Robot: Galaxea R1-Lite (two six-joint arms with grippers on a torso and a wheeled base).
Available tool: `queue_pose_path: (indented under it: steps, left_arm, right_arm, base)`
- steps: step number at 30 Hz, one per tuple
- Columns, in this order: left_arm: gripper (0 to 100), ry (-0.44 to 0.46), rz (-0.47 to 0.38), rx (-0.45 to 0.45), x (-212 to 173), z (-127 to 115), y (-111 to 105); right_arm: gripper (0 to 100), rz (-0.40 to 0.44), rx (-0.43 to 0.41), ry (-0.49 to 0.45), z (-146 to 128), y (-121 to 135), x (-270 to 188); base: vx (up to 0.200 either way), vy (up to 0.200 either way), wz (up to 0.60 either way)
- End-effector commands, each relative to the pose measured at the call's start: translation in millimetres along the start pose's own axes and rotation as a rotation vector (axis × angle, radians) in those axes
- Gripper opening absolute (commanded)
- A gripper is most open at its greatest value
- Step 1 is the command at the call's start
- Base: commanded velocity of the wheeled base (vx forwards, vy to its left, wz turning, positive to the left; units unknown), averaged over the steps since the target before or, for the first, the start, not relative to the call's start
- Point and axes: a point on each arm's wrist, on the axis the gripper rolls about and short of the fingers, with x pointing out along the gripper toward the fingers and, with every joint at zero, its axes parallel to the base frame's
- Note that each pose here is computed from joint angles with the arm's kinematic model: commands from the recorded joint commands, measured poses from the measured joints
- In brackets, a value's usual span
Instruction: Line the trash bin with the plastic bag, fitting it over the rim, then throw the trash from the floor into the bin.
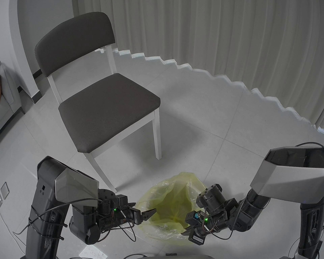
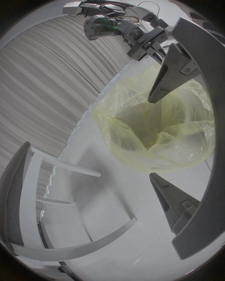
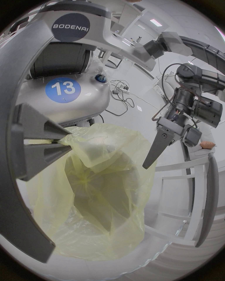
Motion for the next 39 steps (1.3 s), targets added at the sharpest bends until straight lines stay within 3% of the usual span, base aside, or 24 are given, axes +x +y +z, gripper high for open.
queue_pose_path:
  steps: [1, 2, 9, 14, 18, 21, 23, 27, 39]
  left_arm:
    - [100, 0.001, 0.001, 0.002, 3.7, -4.8, 1.4]
    - [100, 0.002, 0.003, 0.004, 3.8, -5.3, 1.6]
    - [100, 0.007, 0.004, 0.025, 3.0, -6.1, 1.6]
    - [100, -0.009, 0.034, 0.040, 1.5, -3.0, 4.1]
    - [100, -0.054, 0.042, 0.046, -4.6, 10.8, 4.1]
    - [100, -0.057, 0.050, 0.064, -14.3, 15.0, 2.5]
    - [100, -0.039, 0.066, 0.104, -17.4, 11.2, 2.1]
    - [100, -0.029, 0.101, 0.157, -17.5, 7.9, 3.1]
    - [100, -0.014, 0.098, 0.157, -15.1, 3.3, 2.5]
  right_arm:
    - [0, 0.012, 0.006, 0.056, -12.9, 3.5, 14.1]
    - [100, 0.014, 0.007, 0.059, -13.7, 3.9, 14.0]
    - [100, 0.014, 0.006, 0.057, -17.5, 13.7, -9.3]
    - [100, -0.035, 0.015, -0.018, -9.9, 15.0, -51.3]
    - [100, -0.118, 0.070, -0.081, -8.5, -10.7, -74.5]
    - [100, -0.242, 0.145, -0.160, -1.7, -59.9, -91.1]
    - [100, -0.274, 0.186, -0.163, -0.3, -84.9, -88.9]
    - [100, -0.291, 0.272, -0.147, 6.5, -122.7, -74.8]
    - [100, -0.375, 0.374, -0.122, 10.9, -193.2, -1.8]
  base:
    - [0.000, 0.000, 0.00]
    - [0.000, 0.000, 0.00]
    - [0.000, 0.000, 0.00]
    - [0.000, 0.000, 0.00]
    - [0.000, 0.000, 0.00]
    - [0.000, 0.000, 0.00]
    - [0.000, 0.000, 0.00]
    - [0.000, 0.000, 0.00]
    - [0.000, 0.000, 0.00]
